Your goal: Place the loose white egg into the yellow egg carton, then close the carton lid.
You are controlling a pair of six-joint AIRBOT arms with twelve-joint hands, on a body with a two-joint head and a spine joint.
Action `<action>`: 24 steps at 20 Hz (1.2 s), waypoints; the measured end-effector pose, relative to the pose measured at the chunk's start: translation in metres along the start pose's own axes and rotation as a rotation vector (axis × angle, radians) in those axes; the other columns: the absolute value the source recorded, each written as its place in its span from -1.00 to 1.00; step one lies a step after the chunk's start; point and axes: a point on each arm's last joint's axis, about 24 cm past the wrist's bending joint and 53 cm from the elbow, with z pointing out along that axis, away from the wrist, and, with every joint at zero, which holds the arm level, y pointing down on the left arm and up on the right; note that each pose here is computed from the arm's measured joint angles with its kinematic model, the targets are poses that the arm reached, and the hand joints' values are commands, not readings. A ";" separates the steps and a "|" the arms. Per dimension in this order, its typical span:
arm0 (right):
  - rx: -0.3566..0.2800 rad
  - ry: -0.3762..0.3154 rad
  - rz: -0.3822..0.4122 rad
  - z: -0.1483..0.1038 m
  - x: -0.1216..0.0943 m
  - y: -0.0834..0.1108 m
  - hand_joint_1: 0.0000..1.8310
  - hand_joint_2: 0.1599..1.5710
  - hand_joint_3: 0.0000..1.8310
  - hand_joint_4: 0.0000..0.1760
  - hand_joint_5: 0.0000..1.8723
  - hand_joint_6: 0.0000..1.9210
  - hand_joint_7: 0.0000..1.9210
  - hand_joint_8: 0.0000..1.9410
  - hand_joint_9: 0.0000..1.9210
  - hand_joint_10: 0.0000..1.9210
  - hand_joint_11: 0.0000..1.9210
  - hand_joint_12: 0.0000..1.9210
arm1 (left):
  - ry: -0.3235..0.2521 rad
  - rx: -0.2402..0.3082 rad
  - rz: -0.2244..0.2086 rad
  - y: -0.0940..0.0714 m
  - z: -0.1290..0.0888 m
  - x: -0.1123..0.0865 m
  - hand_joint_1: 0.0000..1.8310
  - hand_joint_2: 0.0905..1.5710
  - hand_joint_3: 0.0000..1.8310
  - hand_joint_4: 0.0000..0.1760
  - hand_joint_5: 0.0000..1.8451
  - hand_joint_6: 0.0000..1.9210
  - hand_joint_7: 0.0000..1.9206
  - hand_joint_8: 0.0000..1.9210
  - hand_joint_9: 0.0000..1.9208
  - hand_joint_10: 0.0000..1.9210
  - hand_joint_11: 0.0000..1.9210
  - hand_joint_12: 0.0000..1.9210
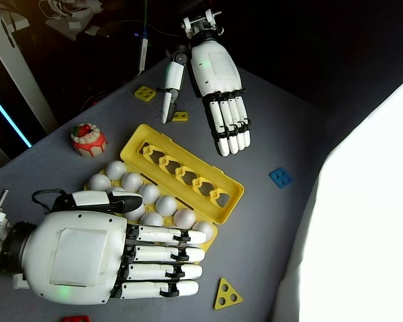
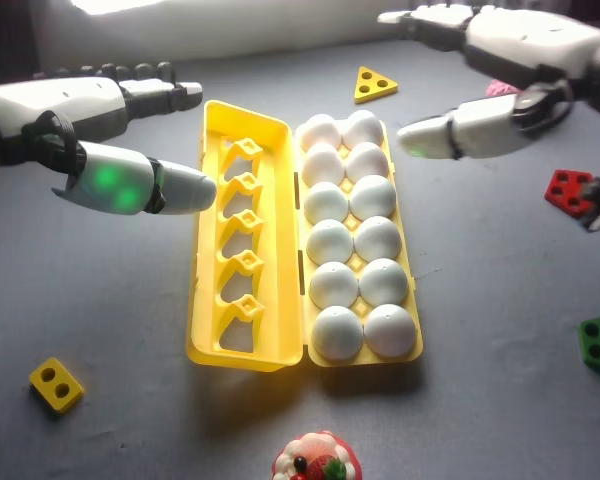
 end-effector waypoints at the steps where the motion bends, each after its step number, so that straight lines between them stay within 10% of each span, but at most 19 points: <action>1: 0.022 0.000 -0.008 -0.007 -0.005 -0.008 -0.27 0.31 -1.00 -1.00 -0.94 -0.92 -0.91 -0.99 -0.99 -1.00 -1.00 -1.00 | 0.002 -0.012 -0.033 0.005 0.002 0.003 -0.65 0.44 -1.00 -1.00 -1.00 -1.00 -1.00 -1.00 -1.00 -1.00 -0.98 -0.99; 7: 0.117 0.007 -0.046 -0.037 -0.030 -0.036 -0.33 0.35 -0.99 -1.00 -0.97 -0.95 -0.92 -1.00 -1.00 -1.00 -1.00 -1.00 | 0.050 -0.063 -0.208 0.025 0.007 0.032 -0.68 0.46 -1.00 -1.00 -0.95 -1.00 -0.94 -0.99 -0.95 -0.99 -1.00 -0.68; 12: 0.098 -0.034 -0.120 -0.052 -0.062 -0.023 -0.35 0.34 -0.99 -1.00 -0.93 -0.95 -0.90 -0.99 -0.98 -0.99 -1.00 -1.00 | 0.031 -0.084 -0.319 0.035 0.008 0.035 -0.78 0.47 -1.00 -1.00 -0.91 -0.99 -0.88 -0.99 -0.91 -0.99 -1.00 -0.66; 24: 0.061 -0.050 -0.139 -0.060 -0.069 -0.004 -0.31 0.34 -1.00 -1.00 -0.94 -0.97 -0.94 -1.00 -0.99 -1.00 -1.00 -1.00 | 0.037 -0.105 -0.412 0.043 0.011 0.039 -0.67 0.46 -1.00 -1.00 -0.80 -0.99 -0.74 -0.99 -0.75 -0.98 -1.00 -0.22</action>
